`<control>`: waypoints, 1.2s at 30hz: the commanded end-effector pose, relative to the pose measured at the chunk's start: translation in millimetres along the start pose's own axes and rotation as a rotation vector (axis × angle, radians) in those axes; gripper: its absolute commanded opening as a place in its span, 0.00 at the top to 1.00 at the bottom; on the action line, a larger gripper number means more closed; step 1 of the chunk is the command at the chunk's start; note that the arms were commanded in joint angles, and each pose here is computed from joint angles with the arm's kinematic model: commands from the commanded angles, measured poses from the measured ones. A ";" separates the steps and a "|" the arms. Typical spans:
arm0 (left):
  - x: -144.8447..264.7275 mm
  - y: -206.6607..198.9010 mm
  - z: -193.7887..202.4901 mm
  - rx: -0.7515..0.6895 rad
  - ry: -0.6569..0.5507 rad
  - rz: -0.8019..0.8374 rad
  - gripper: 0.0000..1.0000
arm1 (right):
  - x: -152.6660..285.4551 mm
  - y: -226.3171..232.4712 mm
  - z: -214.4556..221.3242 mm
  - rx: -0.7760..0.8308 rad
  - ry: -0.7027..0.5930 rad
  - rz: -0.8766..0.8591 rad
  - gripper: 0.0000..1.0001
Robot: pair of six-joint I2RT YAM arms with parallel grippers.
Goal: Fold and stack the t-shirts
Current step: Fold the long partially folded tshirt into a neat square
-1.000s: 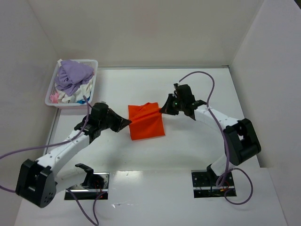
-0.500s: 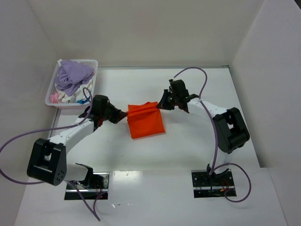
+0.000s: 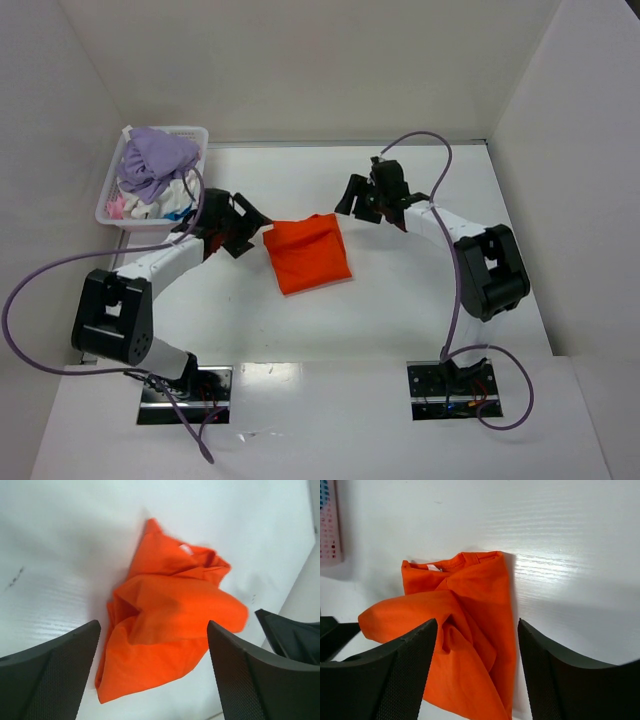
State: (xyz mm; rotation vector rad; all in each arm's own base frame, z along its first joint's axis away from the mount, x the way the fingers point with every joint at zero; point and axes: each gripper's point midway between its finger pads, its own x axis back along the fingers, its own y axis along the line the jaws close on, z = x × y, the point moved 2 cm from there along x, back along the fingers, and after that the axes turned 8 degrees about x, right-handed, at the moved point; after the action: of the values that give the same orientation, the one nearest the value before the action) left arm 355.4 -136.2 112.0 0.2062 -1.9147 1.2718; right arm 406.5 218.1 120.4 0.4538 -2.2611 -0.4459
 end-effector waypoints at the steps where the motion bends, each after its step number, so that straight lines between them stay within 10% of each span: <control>1: 31.5 -40.7 -28.5 -0.168 -0.140 0.118 0.05 | 21.6 22.1 -39.8 0.048 -0.130 -0.063 0.30; 6: 52.4 -50.6 -28.9 -0.255 -0.157 0.169 0.05 | 38.7 24.7 -28.5 0.056 -0.143 -0.100 0.48; 19: 32.7 -31.1 14.2 -0.392 0.103 0.235 0.14 | 73.7 50.7 0.7 0.160 -0.182 -0.304 0.47; 26: 15.0 -25.3 20.9 -0.386 0.159 0.202 0.51 | 47.9 59.5 23.2 0.184 -0.058 -0.376 0.89; 30: 3.8 -9.8 14.6 -0.369 0.131 0.112 0.74 | 35.8 70.0 39.7 0.209 -0.018 -0.391 0.90; 36: -14.5 -3.0 5.8 -0.339 0.105 0.070 0.76 | 20.3 64.1 50.8 0.232 0.012 -0.364 0.92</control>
State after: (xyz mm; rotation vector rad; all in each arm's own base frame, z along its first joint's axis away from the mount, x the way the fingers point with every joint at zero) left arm 343.2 -148.3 101.1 -0.1171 -1.9891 0.9475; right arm 326.4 264.8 108.7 0.9160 -2.1442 -0.3888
